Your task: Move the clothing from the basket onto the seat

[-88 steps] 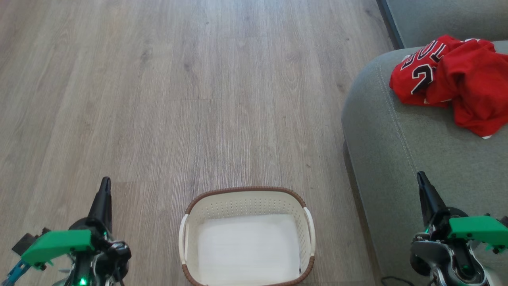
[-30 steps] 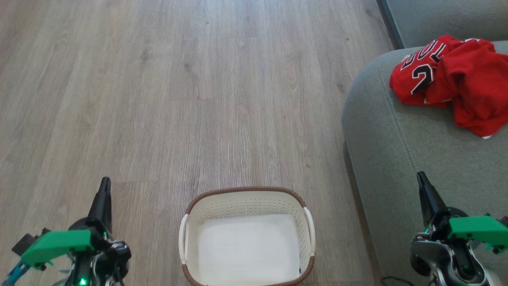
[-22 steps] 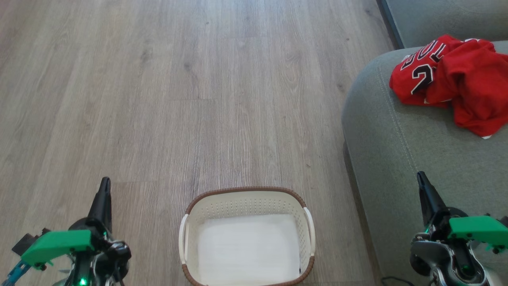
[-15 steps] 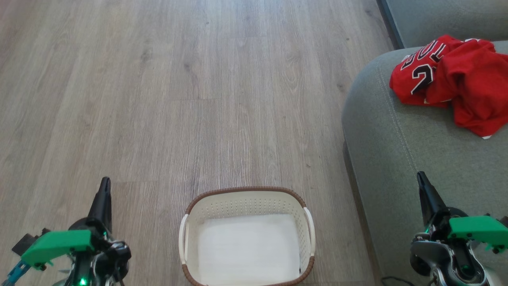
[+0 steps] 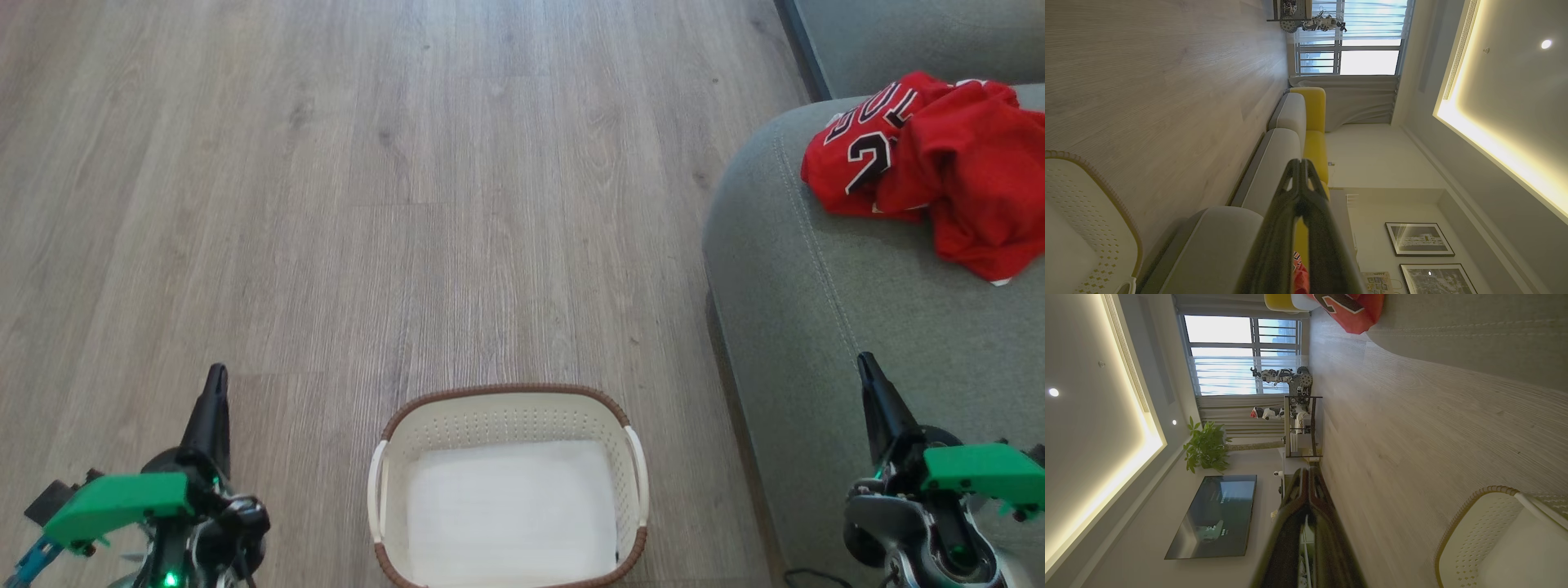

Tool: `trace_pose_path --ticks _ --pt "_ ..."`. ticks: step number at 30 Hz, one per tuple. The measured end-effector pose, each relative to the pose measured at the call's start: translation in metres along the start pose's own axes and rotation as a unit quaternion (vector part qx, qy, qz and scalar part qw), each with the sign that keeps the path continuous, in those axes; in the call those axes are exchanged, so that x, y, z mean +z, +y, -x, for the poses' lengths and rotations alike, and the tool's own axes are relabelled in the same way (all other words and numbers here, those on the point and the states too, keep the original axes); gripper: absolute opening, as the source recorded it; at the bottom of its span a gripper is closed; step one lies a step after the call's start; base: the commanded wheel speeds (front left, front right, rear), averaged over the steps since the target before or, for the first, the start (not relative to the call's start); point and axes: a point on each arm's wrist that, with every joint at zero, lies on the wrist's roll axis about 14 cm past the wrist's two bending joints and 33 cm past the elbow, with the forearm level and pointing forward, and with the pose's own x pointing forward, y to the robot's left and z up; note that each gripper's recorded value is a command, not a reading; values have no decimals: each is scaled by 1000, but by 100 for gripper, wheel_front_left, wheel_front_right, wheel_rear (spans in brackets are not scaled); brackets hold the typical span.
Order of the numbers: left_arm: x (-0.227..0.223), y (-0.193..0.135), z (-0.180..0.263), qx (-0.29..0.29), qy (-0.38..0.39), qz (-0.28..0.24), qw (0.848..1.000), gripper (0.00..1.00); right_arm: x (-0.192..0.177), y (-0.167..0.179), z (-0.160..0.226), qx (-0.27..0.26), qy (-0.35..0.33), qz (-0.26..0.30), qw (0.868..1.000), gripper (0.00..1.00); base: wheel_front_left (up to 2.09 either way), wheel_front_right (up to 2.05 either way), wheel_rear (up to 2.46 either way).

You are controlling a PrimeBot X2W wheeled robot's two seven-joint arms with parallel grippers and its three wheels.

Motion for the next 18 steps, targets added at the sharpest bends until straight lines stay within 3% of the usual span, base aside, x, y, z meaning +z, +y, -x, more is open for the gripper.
trace_pose_path --ticks 18 --pt "0 0 0 0 0 0 1000 0 0 0 0 0 0 0 1000 0 0 0 0"
